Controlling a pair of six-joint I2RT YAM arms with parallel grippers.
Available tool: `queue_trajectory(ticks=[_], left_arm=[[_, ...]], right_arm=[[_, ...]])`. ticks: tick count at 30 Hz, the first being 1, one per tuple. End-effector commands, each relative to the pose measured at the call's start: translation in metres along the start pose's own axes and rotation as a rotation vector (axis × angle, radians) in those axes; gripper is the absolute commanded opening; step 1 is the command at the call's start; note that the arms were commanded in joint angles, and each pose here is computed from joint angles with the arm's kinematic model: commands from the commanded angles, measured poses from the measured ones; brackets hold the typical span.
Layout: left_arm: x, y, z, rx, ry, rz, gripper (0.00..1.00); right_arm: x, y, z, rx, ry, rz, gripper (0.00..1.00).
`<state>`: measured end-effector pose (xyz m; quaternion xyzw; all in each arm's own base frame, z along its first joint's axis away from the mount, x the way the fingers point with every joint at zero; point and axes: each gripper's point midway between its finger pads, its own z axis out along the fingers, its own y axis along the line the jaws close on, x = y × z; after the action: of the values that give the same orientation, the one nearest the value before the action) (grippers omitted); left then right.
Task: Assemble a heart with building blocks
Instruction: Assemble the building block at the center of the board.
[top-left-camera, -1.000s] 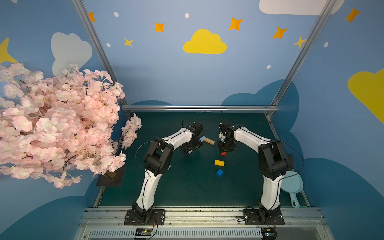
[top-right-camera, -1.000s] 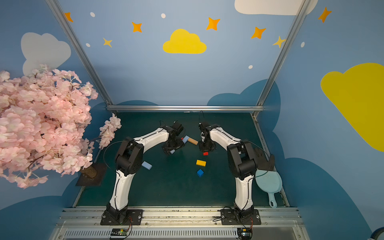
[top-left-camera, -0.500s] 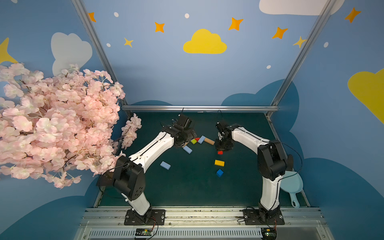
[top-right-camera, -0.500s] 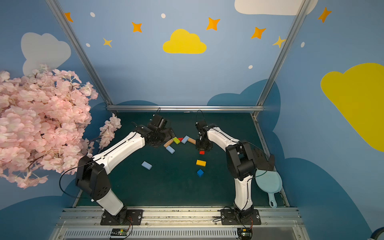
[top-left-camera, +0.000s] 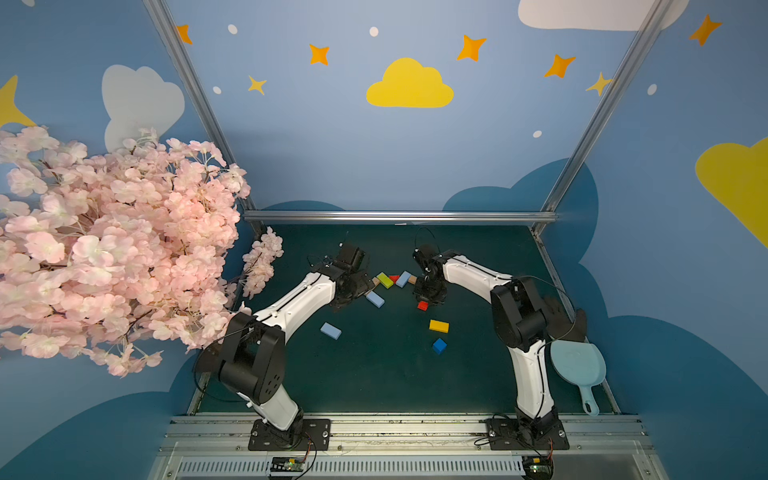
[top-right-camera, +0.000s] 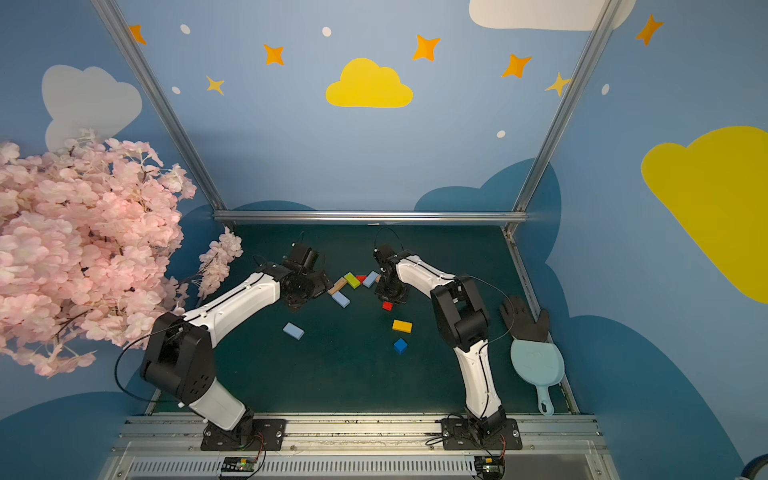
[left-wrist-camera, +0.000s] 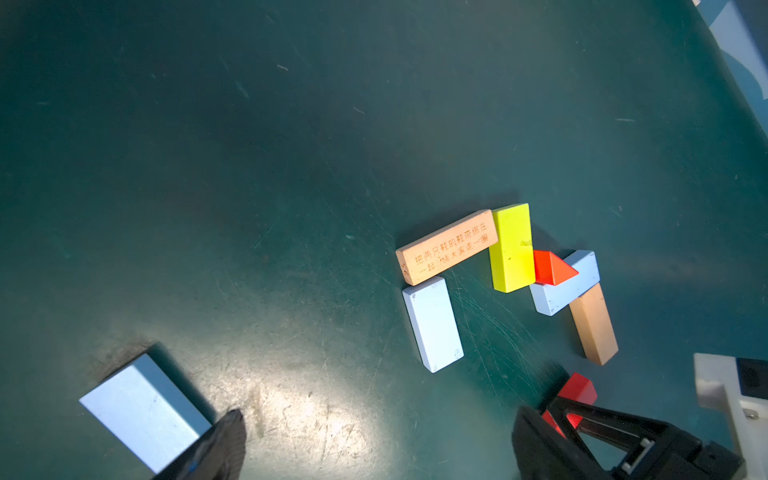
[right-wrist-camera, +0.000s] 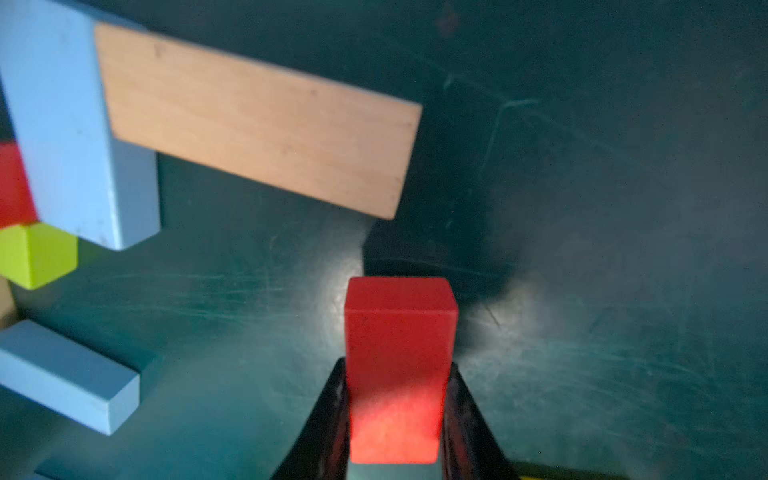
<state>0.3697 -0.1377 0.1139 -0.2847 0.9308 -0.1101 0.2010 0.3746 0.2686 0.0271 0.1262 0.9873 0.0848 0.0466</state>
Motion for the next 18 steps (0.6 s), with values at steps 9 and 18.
queue_trajectory(ticks=[9,18], left_arm=[[-0.012,0.003,-0.003,0.018,-0.005,-0.013,1.0],[-0.013,0.004,-0.001,0.025,0.008,-0.015,1.0]], right_arm=[[-0.002,0.007,0.019,0.021,0.041,0.115,0.0],[-0.005,0.005,0.027,0.033,0.055,0.146,0.0]])
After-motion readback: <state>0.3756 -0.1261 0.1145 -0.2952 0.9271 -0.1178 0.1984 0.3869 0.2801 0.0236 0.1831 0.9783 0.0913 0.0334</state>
